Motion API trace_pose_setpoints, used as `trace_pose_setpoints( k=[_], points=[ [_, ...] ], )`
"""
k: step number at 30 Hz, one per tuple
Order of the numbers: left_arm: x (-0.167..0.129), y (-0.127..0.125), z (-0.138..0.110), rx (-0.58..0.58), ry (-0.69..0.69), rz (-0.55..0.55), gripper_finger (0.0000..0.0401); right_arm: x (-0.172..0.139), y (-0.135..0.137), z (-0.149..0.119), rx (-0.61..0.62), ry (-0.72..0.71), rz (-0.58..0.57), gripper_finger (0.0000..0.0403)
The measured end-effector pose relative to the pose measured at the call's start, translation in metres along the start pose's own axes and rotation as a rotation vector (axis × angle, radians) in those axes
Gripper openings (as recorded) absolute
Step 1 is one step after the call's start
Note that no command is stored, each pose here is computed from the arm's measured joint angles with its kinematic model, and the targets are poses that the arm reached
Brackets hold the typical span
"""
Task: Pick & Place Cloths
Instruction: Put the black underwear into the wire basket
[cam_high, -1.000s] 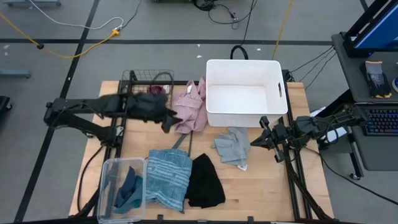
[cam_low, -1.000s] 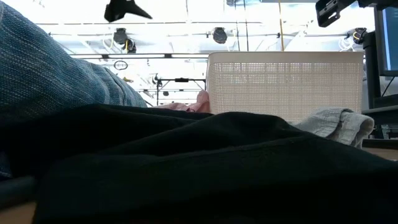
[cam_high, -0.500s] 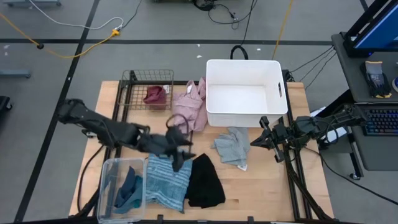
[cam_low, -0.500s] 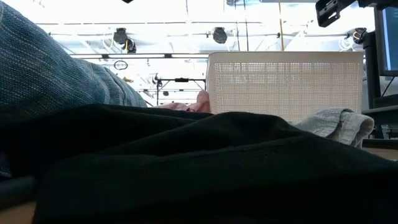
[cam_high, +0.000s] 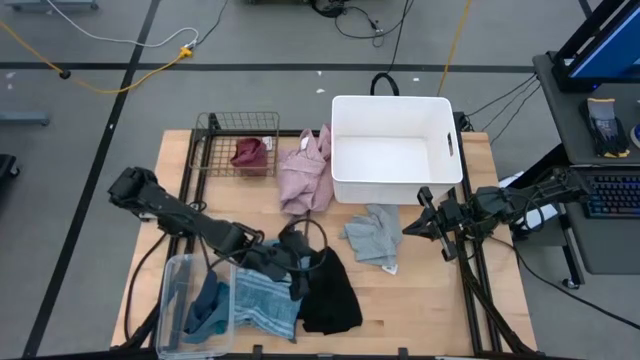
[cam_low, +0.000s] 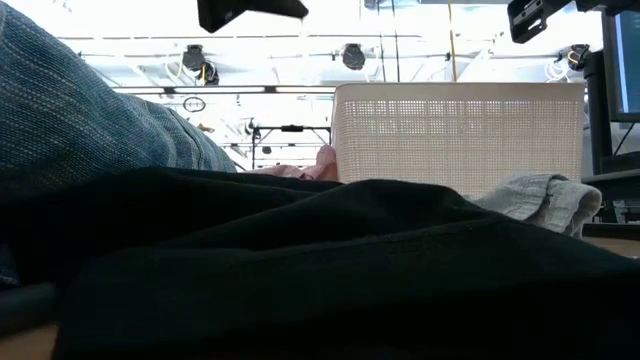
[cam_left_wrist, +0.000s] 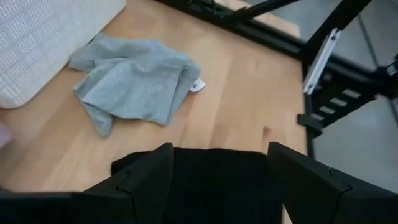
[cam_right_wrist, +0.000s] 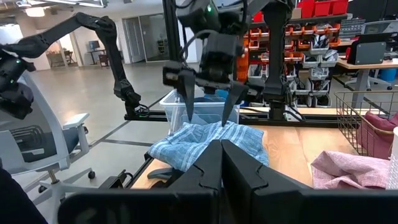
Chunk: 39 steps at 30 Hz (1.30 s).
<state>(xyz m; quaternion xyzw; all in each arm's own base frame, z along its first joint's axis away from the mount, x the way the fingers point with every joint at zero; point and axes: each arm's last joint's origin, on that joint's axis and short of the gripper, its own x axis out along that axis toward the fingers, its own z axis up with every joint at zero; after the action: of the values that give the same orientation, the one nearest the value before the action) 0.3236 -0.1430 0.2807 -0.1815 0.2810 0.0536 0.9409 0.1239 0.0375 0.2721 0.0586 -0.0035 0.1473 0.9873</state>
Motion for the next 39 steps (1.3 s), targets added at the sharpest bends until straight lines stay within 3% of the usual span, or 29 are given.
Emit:
trace_pose_setpoints(
  k=[13, 21, 26, 32, 39],
  points=[
    [0.009, 0.011, 0.011, 0.014, 0.036, 0.029, 0.0266, 0.0, 0.0, 0.0, 0.028, 0.0, 0.001, 0.0],
    [0.036, 0.012, 0.028, 0.065, 0.241, 0.119, 0.0266, 0.0, 0.0, 0.0, 0.031, 0.002, 0.0, 0.0],
    [0.063, 0.016, 0.026, 0.104, 0.382, 0.172, 0.0266, 0.0, 0.0, -0.001, 0.03, 0.006, 0.002, 0.0],
    [0.083, 0.022, 0.025, 0.09, 0.397, 0.191, 0.0266, 0.0, 0.0, -0.001, 0.03, 0.008, 0.003, 0.0],
    [0.1, 0.021, 0.005, 0.106, 0.461, 0.22, 0.0266, 0.0, 0.0, -0.001, 0.03, 0.01, 0.002, 0.0]
  ],
)
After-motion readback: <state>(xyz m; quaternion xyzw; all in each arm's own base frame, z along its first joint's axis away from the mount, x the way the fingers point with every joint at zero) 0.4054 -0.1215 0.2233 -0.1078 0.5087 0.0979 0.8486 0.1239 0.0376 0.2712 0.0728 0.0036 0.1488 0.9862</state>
